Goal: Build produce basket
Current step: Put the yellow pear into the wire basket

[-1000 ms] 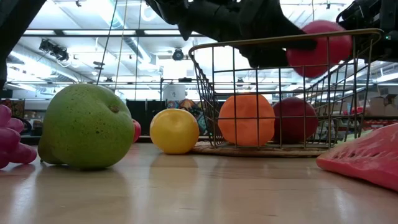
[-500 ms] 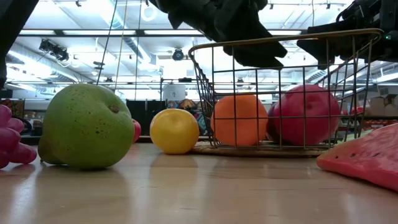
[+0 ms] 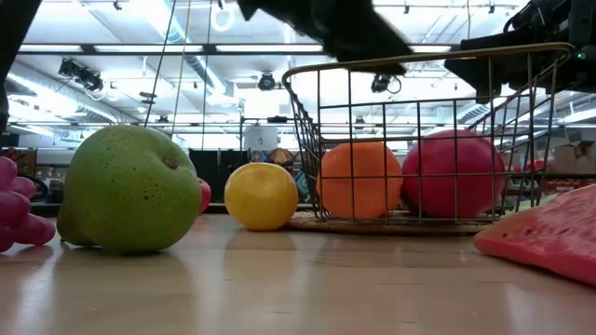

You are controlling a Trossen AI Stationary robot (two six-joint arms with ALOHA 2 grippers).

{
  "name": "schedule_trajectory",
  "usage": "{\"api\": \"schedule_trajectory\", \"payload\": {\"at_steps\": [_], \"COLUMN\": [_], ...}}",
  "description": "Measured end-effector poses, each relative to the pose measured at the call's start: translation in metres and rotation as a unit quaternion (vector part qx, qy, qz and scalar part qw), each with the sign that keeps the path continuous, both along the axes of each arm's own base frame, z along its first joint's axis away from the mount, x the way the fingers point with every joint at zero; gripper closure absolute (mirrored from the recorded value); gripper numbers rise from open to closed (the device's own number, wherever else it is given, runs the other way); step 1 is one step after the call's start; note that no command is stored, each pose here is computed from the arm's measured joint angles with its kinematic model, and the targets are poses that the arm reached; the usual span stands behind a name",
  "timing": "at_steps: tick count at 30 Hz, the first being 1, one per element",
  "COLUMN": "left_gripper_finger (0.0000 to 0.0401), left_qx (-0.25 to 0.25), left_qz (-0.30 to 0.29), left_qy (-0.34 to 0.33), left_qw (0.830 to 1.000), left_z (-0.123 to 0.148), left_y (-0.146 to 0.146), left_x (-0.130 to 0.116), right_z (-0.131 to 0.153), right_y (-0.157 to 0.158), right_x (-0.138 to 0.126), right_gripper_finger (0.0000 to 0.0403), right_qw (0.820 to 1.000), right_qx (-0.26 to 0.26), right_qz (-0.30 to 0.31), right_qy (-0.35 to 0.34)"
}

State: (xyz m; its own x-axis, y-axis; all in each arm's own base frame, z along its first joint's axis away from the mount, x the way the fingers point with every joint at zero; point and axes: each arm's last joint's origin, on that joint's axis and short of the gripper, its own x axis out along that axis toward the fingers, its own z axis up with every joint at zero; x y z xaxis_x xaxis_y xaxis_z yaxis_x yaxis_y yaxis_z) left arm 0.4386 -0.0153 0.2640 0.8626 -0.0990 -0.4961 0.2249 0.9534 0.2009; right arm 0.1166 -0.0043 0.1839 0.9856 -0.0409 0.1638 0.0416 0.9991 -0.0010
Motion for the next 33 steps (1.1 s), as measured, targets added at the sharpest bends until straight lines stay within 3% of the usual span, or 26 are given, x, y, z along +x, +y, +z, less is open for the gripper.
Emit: {"api": "schedule_trajectory", "payload": {"at_steps": [6, 14, 21, 26, 33], "left_gripper_finger": [0.0001, 0.0001, 0.0001, 0.0001, 0.0001], "left_qx": [0.035, 0.026, 0.04, 0.0, -0.051], "left_qz": [0.06, 0.067, 0.13, 0.14, 0.192], "left_qy": [-0.013, -0.038, -0.047, 0.015, 0.128], "left_qw": [0.997, 0.997, 0.99, 0.99, 0.972], "left_z": [-0.002, -0.001, -0.004, -0.026, -0.052], "left_y": [0.001, -0.014, -0.035, -0.046, -0.058], "left_x": [-0.032, -0.079, -0.118, -0.137, -0.153], "right_z": [0.0, 0.0, 0.0, 0.0, 0.0], "right_y": [0.0, 0.0, 0.0, 0.0, 0.0], "right_x": [0.0, 0.0, 0.0, 0.0, 0.0], "right_gripper_finger": [0.0172, 0.0172, 0.0172, 0.0172, 0.0172], "right_qw": [1.0, 1.0, 1.0, 1.0, 1.0], "right_qx": [0.0, 0.0, 0.0, 0.0, 0.0], "right_qz": [0.0, 0.0, 0.0, 0.0, 0.0], "right_qy": [-0.001, 0.001, 0.001, 0.001, 0.001]}}
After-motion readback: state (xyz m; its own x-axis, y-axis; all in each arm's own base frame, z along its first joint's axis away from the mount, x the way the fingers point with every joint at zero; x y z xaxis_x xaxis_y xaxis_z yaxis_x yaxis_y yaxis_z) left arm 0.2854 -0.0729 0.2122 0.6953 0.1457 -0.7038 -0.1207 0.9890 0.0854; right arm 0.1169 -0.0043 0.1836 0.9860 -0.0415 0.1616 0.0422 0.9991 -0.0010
